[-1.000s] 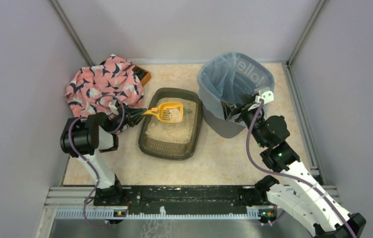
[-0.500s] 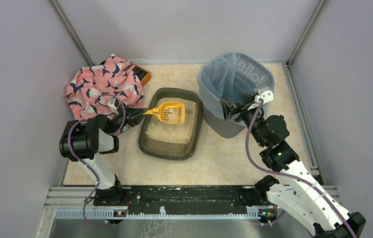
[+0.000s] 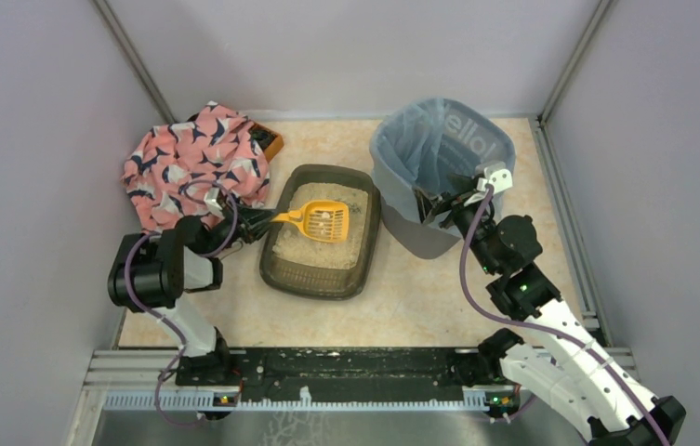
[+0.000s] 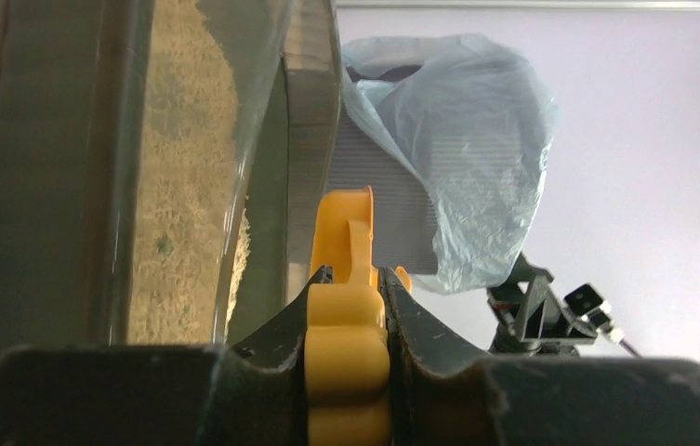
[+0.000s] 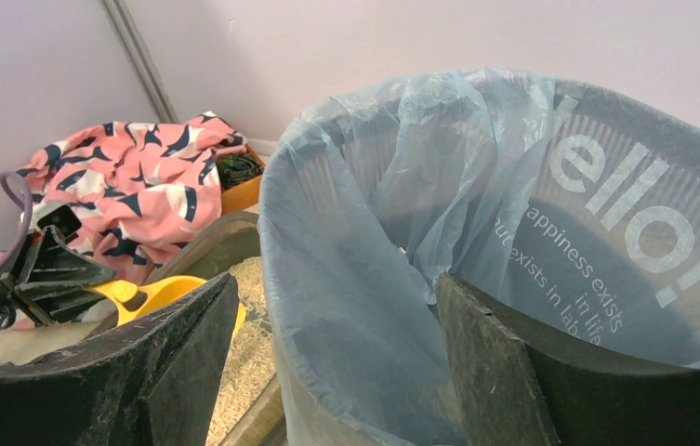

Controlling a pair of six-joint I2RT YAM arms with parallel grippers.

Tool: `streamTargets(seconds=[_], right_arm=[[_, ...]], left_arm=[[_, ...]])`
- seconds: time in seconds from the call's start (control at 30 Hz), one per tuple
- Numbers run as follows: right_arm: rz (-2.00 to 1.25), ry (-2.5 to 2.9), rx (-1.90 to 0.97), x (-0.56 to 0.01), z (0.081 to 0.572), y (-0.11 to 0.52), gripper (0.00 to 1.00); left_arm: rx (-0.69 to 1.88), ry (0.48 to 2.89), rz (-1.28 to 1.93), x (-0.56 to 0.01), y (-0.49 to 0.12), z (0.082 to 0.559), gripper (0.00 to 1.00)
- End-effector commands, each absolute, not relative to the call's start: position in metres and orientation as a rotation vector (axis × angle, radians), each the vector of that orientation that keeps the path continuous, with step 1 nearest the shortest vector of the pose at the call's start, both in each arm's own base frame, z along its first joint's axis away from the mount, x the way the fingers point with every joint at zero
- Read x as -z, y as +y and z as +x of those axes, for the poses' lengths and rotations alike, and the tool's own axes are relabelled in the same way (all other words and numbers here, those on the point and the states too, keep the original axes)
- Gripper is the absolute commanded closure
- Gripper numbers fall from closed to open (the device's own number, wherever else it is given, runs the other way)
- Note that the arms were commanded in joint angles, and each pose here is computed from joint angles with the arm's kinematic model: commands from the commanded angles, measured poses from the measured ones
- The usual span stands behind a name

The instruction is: Clean the litter box

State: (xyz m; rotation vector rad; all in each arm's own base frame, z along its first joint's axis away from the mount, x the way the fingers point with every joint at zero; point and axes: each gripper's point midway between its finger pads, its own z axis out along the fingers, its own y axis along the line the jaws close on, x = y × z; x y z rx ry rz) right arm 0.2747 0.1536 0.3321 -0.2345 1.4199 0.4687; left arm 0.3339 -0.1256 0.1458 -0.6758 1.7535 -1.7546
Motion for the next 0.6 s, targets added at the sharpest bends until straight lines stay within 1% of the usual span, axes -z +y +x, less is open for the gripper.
streamTargets(seconds=[0.0,0.1,0.17,0.27,0.37,0.47,0.57], right_arm=[[-0.244,1.447,-0.49,-0.323,0.274,0.159,0.22],[-0.25,1.455,-0.489,-0.321,0.274,0.159,0.22],[-0.245,1.449,-0.489,-0.321,0.274,0.159,0.22],[-0.252,1.45,-0.498,-0.321,0.274,0.161,0.22],[-0.247,1.442,-0.499,-0.323,0.273,0.16,0.22],[-0.246,1.437,-0.5,-0.325,0.271,0.158,0.22],[-0.24,1.405,-0.516,-0.33,0.266,0.157,0.22]], left_arm=[[1.652,1.782,-0.66,-0.138,-0.114,0.332,1.0],[1.685,1.762,-0.615,-0.149,-0.118,0.326,1.0],[1.655,1.788,-0.646,-0.142,-0.115,0.329,1.0],[1.694,1.773,-0.615,-0.151,-0.122,0.324,1.0],[1.641,1.796,-0.681,-0.136,-0.11,0.329,1.0],[1.7,1.789,-0.644,-0.142,-0.123,0.322,1.0],[1.671,1.806,-0.66,-0.135,-0.121,0.322,1.0]])
